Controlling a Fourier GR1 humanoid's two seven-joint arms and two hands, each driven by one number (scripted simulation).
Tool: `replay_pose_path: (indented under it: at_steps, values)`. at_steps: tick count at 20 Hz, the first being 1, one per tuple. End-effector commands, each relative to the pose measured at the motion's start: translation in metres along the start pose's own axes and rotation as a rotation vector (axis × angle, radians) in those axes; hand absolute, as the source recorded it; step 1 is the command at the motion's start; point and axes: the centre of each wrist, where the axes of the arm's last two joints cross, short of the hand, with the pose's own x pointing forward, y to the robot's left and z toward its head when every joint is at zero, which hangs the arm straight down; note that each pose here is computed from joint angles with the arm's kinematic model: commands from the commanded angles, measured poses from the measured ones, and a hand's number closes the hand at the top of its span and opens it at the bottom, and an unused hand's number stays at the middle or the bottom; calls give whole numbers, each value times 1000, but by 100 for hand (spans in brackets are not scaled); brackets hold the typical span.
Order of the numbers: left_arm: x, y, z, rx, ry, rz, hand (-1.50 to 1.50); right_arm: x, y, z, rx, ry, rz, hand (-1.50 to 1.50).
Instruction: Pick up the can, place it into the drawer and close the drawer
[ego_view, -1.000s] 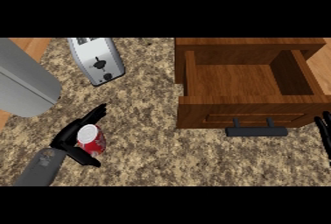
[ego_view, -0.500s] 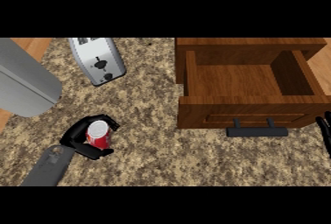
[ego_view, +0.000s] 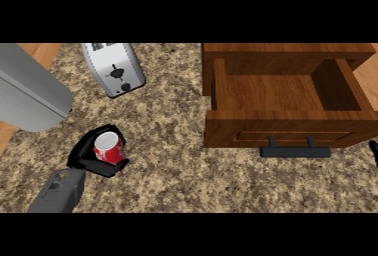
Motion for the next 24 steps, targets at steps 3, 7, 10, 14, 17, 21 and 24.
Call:
replay_pose_path:
  at_steps: [3,7,10,14,17,21,24]
  values:
    - [0,0,2,476,-62,64,150,5,2,1,-9,2,-3,-150]
    - [37,-24,-17,453,-120,64,150,3,-1,7,-6,23,7,-150]
    - [61,-33,-26,431,-127,61,150,5,-8,5,-6,-18,6,-150]
    - [91,-65,-45,363,-149,1,150,6,8,5,-14,-25,-9,-150]
    - [127,-82,-52,330,-187,-11,150,9,7,0,-8,-16,-6,-150]
    - [154,-104,-79,319,-212,-45,150,26,-3,1,-2,-18,-19,-150]
    - [175,-107,-90,282,-201,-39,150,-12,-2,-8,-16,-19,4,-150]
